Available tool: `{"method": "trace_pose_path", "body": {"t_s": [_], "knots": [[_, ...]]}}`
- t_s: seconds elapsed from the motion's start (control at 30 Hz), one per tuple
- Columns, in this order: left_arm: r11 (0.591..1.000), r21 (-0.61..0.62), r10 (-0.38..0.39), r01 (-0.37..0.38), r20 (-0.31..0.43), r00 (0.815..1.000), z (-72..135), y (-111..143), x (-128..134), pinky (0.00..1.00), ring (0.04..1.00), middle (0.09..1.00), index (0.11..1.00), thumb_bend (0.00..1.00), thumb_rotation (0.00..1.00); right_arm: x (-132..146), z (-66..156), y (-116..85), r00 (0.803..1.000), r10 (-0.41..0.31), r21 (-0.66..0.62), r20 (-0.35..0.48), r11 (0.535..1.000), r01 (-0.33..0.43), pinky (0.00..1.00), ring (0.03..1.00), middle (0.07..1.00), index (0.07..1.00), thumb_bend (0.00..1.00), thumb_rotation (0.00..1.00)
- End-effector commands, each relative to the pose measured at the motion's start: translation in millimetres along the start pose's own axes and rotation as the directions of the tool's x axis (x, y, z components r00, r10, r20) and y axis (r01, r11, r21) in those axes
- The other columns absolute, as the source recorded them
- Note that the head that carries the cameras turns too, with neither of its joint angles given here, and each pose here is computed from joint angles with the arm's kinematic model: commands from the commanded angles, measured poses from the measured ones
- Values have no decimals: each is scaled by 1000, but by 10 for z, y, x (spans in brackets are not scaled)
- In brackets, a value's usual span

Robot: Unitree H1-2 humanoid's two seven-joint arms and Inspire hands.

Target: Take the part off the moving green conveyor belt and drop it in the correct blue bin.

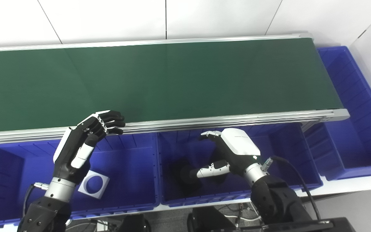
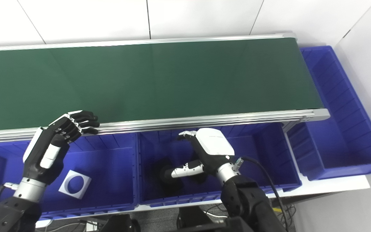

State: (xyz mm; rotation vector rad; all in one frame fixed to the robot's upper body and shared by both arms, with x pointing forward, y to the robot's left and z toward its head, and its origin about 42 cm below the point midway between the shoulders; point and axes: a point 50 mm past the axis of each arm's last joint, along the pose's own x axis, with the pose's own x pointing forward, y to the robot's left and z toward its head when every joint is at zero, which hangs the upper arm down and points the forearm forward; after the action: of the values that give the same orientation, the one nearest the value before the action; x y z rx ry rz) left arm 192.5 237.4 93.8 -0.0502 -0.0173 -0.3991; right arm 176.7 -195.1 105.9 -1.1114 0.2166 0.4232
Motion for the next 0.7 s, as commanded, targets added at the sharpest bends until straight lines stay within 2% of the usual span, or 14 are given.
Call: {"method": "trace_pose_path", "body": {"t_s": [0.0, 0.23, 0.33, 0.47, 0.6, 0.67], "knots": [[1000, 12, -12, 11, 59, 998, 102, 6, 46, 615, 678, 712, 701, 789, 786, -10, 54, -100, 999, -45, -1, 16, 999, 45, 688, 791, 820, 806, 853, 722], [1000, 7, -13, 13, 56, 998, 62, 2, 47, 616, 682, 716, 703, 789, 785, -8, 56, -91, 997, -68, 11, 22, 998, 68, 682, 779, 815, 801, 838, 711], [1000, 10, -14, 13, 53, 999, 49, -4, 51, 620, 686, 715, 702, 787, 784, -14, 69, -95, 996, -85, 36, 31, 996, 84, 667, 765, 808, 796, 800, 707], [1000, 7, -16, 16, 54, 998, 28, -18, 53, 617, 684, 718, 702, 782, 782, -30, 118, -109, 990, -114, 110, 78, 988, 105, 660, 746, 784, 788, 745, 738], [1000, 16, -18, 17, 53, 998, -20, -30, 38, 615, 683, 720, 702, 770, 783, -62, 206, -110, 979, -146, 202, 144, 973, 115, 693, 754, 779, 784, 692, 756], [1000, 22, -17, 16, 58, 998, -55, -47, 34, 611, 681, 719, 703, 769, 787, -65, 266, -122, 970, -165, 273, 179, 955, 113, 679, 747, 779, 782, 681, 747]]}}
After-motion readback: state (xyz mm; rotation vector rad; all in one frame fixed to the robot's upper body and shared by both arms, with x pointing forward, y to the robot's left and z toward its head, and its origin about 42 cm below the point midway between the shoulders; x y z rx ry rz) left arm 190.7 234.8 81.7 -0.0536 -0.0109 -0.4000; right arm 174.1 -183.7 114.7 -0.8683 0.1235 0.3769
